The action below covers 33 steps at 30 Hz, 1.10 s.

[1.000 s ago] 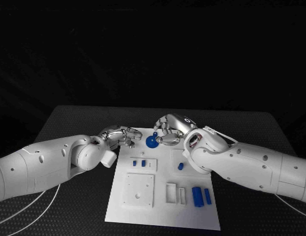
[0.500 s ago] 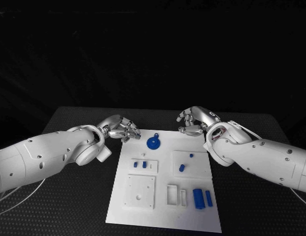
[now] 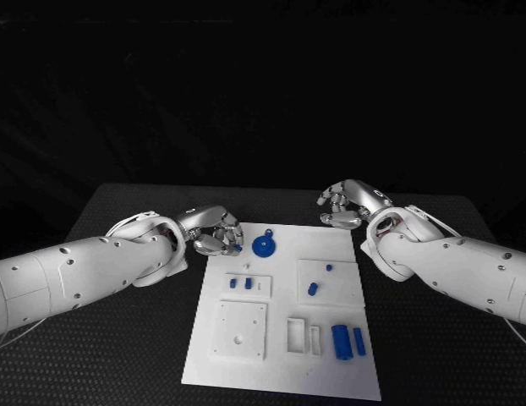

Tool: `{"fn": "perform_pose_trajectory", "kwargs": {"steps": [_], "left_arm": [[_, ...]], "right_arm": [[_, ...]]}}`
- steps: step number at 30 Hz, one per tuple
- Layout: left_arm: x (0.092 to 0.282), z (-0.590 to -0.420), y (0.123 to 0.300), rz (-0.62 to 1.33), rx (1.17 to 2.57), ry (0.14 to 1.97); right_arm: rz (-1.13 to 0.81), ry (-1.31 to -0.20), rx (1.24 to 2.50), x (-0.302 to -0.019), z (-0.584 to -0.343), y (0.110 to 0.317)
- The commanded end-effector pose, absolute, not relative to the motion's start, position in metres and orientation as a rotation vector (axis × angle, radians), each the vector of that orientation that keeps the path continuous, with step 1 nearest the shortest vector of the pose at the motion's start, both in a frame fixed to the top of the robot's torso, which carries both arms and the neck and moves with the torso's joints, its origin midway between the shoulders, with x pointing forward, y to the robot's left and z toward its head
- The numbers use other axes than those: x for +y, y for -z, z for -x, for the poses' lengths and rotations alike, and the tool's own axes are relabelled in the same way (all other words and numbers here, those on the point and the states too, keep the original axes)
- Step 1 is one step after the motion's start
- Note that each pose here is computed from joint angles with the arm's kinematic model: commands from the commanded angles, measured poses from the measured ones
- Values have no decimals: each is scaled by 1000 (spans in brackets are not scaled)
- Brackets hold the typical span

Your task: Assemble the parts on the task board

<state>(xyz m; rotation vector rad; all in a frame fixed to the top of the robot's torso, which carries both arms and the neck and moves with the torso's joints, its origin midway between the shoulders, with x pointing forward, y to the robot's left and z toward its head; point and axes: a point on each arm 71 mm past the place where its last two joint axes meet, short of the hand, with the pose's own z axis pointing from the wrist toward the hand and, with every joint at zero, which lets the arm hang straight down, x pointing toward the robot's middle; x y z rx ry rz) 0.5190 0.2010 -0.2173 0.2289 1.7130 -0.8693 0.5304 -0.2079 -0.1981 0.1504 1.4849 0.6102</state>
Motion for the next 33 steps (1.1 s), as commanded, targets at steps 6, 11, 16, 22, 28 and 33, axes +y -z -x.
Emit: {"fn": "perform_pose_trajectory", "kwargs": {"steps": [6, 11, 16, 22, 28, 33], "left_arm": [[190, -517, 218, -469, 1638, 716], [187, -516, 224, -528, 1654, 652], [181, -516, 228, -578, 1680, 603], [178, -516, 232, -608, 1716, 577], [176, -516, 233, -615, 1723, 573], [173, -515, 233, -622, 1730, 580]], "right_arm": [[-145, -642, 1471, -206, -529, 196], [-144, -647, 1472, -205, -528, 195], [-141, -651, 1473, -203, -527, 195], [-139, -656, 1472, -201, -527, 195], [-137, -658, 1473, -201, -527, 195], [-137, -659, 1472, -200, -526, 195]]}}
